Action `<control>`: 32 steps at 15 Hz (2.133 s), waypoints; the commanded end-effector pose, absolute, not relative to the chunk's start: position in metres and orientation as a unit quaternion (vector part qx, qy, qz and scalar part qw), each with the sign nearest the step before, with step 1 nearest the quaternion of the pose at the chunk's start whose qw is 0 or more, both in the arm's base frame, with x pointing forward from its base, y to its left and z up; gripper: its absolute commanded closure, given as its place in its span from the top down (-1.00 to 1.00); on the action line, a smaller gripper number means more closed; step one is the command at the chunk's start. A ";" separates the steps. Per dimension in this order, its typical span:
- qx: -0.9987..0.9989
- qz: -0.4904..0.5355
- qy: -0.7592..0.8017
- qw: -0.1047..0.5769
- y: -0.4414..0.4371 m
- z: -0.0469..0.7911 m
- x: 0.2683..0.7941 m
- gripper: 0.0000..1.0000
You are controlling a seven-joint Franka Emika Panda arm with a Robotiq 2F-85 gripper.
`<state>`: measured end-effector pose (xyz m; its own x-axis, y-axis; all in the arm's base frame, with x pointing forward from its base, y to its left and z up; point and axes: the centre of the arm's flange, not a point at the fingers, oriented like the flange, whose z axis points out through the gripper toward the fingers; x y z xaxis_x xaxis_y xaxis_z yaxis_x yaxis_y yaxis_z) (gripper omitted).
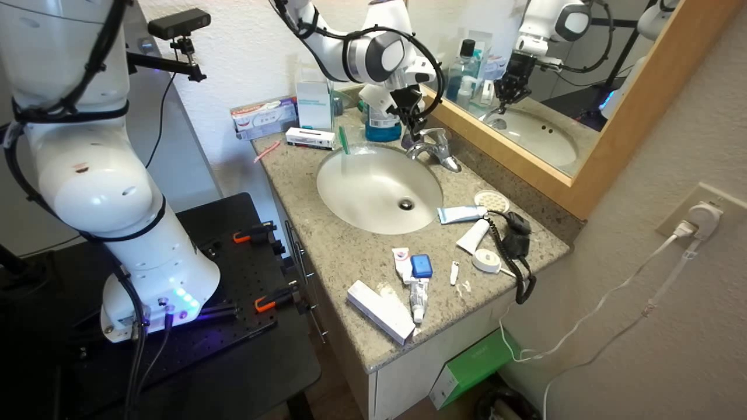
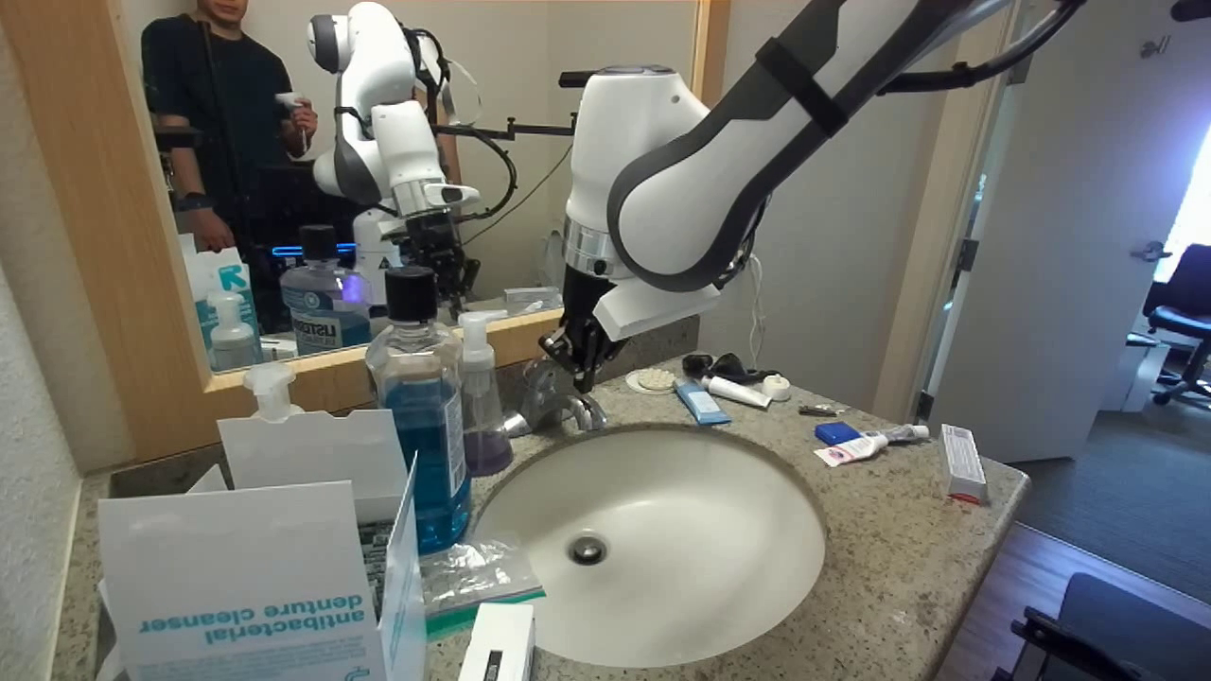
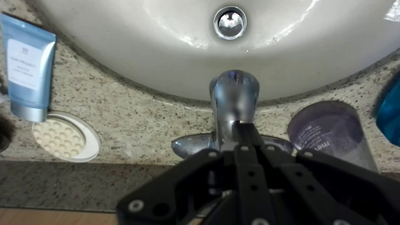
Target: Lift the handle of the tap
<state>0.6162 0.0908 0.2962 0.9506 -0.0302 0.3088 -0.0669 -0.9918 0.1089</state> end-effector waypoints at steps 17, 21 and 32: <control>0.965 0.223 -0.042 0.130 0.109 0.319 0.610 -1.00; 0.961 0.235 -0.040 0.138 0.109 0.329 0.611 -1.00; 0.959 0.245 -0.036 0.137 0.110 0.340 0.610 -1.00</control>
<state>0.6127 0.1092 0.3208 0.8926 0.0005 0.4509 -0.1237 -0.9614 0.2459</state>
